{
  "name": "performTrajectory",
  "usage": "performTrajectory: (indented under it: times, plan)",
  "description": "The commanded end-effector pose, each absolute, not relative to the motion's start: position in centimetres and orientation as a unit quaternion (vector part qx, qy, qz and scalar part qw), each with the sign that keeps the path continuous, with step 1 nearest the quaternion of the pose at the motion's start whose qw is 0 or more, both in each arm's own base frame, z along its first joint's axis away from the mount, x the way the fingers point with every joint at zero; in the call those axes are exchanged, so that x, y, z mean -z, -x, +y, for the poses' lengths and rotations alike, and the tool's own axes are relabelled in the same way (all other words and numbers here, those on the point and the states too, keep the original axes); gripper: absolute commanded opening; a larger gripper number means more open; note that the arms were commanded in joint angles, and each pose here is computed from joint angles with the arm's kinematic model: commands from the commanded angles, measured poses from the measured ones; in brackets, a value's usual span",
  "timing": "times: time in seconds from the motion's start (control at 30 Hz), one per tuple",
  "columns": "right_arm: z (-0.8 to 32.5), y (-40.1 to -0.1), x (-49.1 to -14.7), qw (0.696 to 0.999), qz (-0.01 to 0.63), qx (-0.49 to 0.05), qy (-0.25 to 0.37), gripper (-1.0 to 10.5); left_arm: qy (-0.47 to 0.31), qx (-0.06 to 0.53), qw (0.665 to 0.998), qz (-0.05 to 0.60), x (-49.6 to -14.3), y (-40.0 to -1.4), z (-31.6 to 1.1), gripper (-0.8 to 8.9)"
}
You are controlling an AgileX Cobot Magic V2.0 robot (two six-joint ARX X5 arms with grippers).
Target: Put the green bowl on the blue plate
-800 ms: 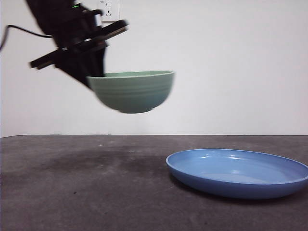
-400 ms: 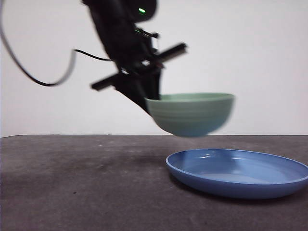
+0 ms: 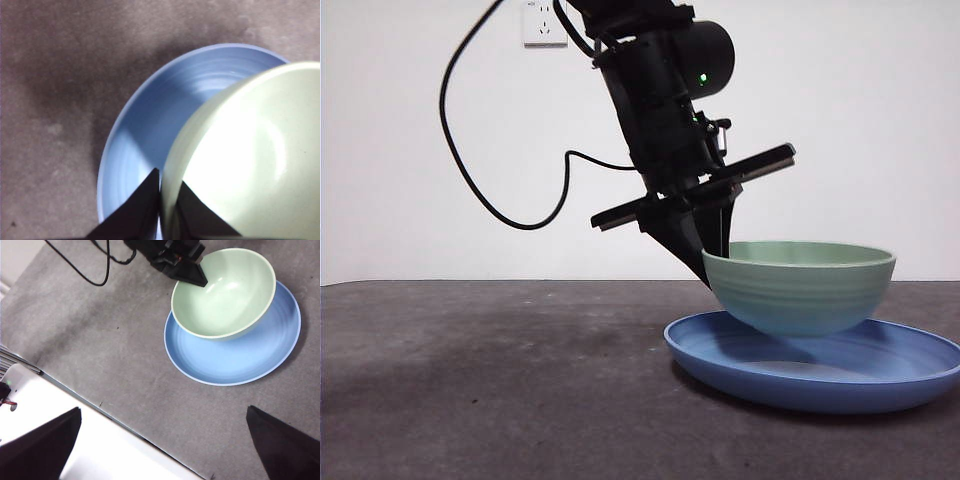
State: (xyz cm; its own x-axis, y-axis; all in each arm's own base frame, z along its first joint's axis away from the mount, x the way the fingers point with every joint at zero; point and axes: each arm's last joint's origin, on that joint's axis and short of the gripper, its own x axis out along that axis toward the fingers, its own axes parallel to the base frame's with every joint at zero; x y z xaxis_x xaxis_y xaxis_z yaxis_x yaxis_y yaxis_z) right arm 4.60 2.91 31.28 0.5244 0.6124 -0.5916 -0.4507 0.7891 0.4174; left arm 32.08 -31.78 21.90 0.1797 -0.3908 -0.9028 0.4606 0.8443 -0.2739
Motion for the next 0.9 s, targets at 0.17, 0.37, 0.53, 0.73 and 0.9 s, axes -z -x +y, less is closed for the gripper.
performTrajectory:
  times: [0.17, 0.37, 0.53, 0.73, 0.9]
  plan:
    - [2.9, -4.5, -31.8, 0.869, 0.371, -0.311, -0.105, 5.8, -0.045, 0.281, 0.756, 0.59, -20.1, -32.1, -33.3, 0.09]
    - [2.9, -4.5, -31.8, 0.869, 0.371, -0.311, -0.105, 5.8, -0.053, 0.288, 0.753, 0.589, -20.0, -31.7, -33.7, 0.09]
    - [2.9, -4.5, -31.8, 0.869, 0.371, -0.311, -0.105, 5.8, -0.052, 0.287, 0.753, 0.59, -20.0, -31.7, -33.7, 0.39]
    - [2.9, -4.5, -31.8, 0.869, 0.371, -0.311, -0.105, 5.8, -0.049, 0.286, 0.754, 0.589, -20.2, -31.8, -33.7, 1.26]
    - [2.9, -4.5, -31.8, 0.869, 0.371, -0.311, -0.105, 5.8, -0.045, 0.291, 0.76, 0.579, -22.2, -32.0, -33.9, 4.52]
